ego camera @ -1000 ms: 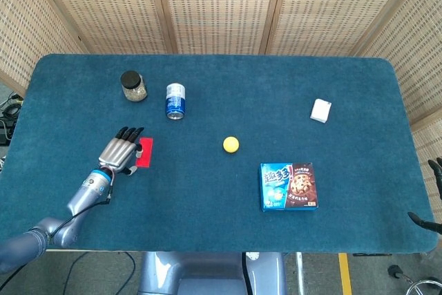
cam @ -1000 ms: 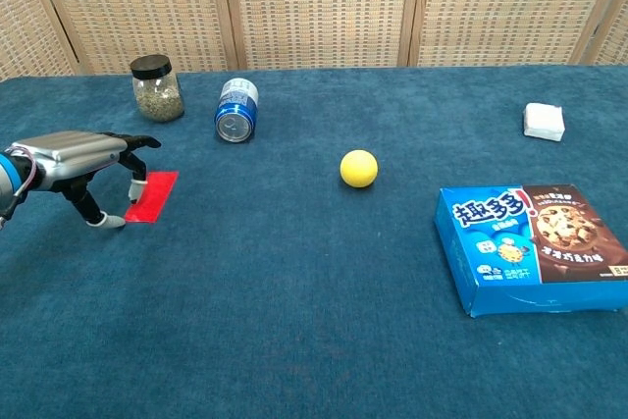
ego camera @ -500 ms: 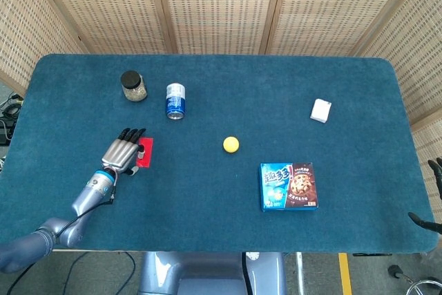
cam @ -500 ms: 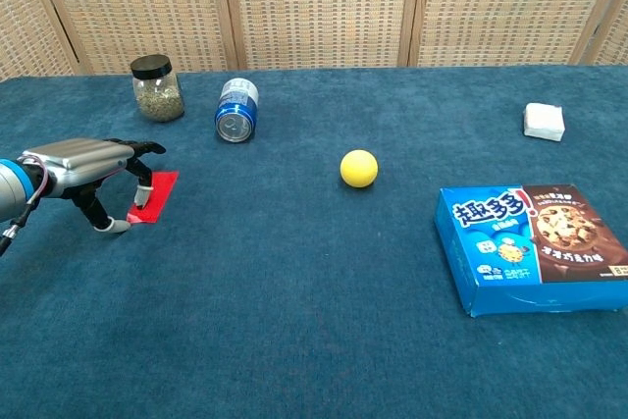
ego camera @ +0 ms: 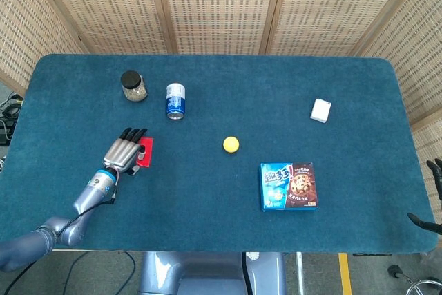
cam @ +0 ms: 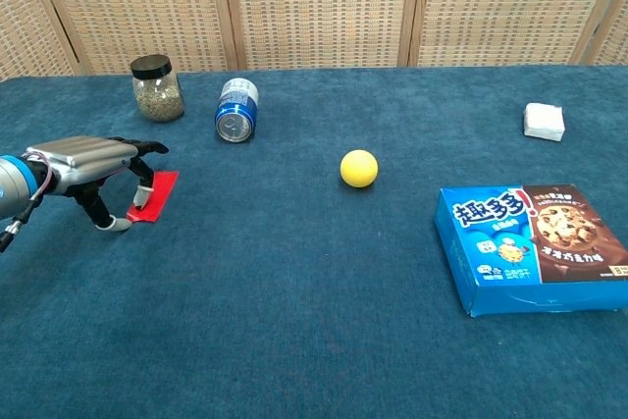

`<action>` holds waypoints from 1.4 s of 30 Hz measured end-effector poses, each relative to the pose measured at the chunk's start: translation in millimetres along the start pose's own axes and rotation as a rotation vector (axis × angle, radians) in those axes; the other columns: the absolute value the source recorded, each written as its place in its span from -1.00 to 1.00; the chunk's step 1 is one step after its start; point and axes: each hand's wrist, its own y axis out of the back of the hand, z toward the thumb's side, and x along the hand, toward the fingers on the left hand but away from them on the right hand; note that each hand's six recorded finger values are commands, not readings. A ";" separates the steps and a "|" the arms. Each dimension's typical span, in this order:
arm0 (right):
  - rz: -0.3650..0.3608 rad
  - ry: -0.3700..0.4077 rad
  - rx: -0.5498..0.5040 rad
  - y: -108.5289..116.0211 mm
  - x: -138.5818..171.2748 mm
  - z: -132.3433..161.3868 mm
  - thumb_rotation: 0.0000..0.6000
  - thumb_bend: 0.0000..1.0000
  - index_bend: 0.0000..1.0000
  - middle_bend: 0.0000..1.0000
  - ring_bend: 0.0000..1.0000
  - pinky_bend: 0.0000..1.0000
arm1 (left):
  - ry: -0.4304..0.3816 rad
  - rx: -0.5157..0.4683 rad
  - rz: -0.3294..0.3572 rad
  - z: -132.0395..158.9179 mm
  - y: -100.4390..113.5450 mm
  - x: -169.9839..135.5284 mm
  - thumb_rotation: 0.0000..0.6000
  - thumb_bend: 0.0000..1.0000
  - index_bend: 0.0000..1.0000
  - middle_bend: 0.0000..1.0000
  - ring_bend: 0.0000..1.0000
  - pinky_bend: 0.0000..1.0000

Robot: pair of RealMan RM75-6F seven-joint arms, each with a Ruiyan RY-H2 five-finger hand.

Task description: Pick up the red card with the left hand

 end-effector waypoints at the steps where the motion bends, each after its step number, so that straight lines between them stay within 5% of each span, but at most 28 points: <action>1: 0.001 0.001 0.000 -0.1 0.1 0.1 1.00 -1.00 -1.00 -1.00 -1.00 -1.00 | 0.001 0.001 0.000 0.1 0.8 -0.1 1.00 -0.08 0.11 -1.00 -1.00 -1.00; 19: 0.008 0.004 -0.002 -1.3 0.7 1.3 1.00 -1.00 -1.00 -1.00 -1.00 -1.00 | 0.032 0.020 -0.040 0.2 2.9 -0.7 1.00 -0.12 0.27 -1.00 -1.00 -1.00; 29: 0.013 0.008 -0.003 -2.7 0.4 2.1 1.00 -1.00 -1.00 -1.00 -1.00 -1.00 | 0.044 -0.023 -0.001 1.5 16.8 5.9 1.00 -0.12 0.31 -1.00 -1.00 -1.00; 35: 0.008 0.007 -0.007 -0.9 0.5 2.2 1.00 -1.00 -1.00 -1.00 -1.00 -1.00 | 0.076 -0.079 0.138 -0.7 57.9 23.2 1.00 -0.14 0.33 -1.00 -1.00 -1.00; 42: 0.006 -0.002 -0.015 0.9 -0.4 -1.0 1.00 -1.00 -1.00 -1.00 -1.00 -1.00 | 0.109 -0.189 0.390 -9.6 124.4 38.5 1.00 -0.15 0.33 -1.00 -1.00 -1.00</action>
